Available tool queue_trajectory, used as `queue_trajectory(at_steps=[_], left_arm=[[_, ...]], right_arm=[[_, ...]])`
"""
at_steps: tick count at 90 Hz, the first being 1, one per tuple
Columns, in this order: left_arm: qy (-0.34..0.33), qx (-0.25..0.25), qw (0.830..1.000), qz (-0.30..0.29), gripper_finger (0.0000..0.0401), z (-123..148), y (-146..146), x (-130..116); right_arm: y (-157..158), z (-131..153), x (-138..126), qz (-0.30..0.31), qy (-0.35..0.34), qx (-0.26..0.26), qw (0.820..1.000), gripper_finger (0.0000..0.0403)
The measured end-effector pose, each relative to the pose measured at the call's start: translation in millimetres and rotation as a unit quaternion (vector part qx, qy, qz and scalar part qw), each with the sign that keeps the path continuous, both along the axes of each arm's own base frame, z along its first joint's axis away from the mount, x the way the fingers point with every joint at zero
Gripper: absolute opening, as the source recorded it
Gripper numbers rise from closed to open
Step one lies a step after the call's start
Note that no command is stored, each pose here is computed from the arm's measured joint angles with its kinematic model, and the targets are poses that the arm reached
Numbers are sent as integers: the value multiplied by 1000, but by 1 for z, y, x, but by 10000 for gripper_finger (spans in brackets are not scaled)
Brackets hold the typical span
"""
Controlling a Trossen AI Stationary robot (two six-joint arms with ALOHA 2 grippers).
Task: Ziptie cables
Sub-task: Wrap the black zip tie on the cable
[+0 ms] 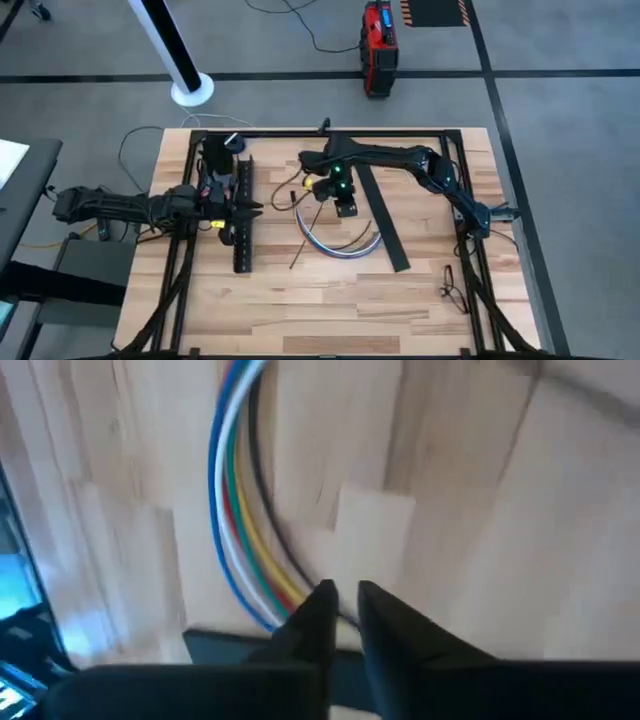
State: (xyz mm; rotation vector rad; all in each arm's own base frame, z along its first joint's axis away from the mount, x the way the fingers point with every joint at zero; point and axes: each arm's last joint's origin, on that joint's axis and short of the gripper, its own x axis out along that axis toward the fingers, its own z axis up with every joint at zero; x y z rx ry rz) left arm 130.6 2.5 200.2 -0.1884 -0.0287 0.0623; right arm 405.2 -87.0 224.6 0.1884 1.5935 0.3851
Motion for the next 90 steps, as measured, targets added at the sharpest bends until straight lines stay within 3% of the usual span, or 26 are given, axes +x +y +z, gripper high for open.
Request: queue_trajectory(at_steps=[10, 28, 47, 65, 75, 90], left_arm=[[-1, -5, 1000, 3, 81, 0, 0, 0], [2, -32, 999, 9, 81, -1, 1, 0], [21, -39, 999, -1, 81, -5, 0, 2], [75, -39, 996, -15, 61, -17, -1, 11], [110, 3, 993, -43, 31, -21, -2, 20], [146, 146, 974, -93, 4, -23, -7, 33]], right_arm=[[7, 10, -23, -23, -7, -29, 999, 6], [12, 27, -71, -124, -101, -54, 986, 1], [25, 4, -109, -208, -184, -49, 959, 1], [33, -17, -119, -241, -291, -32, 925, 0], [33, -25, -121, -246, -334, -26, 910, 0], [32, -31, -120, -246, -380, -23, 891, 0]])
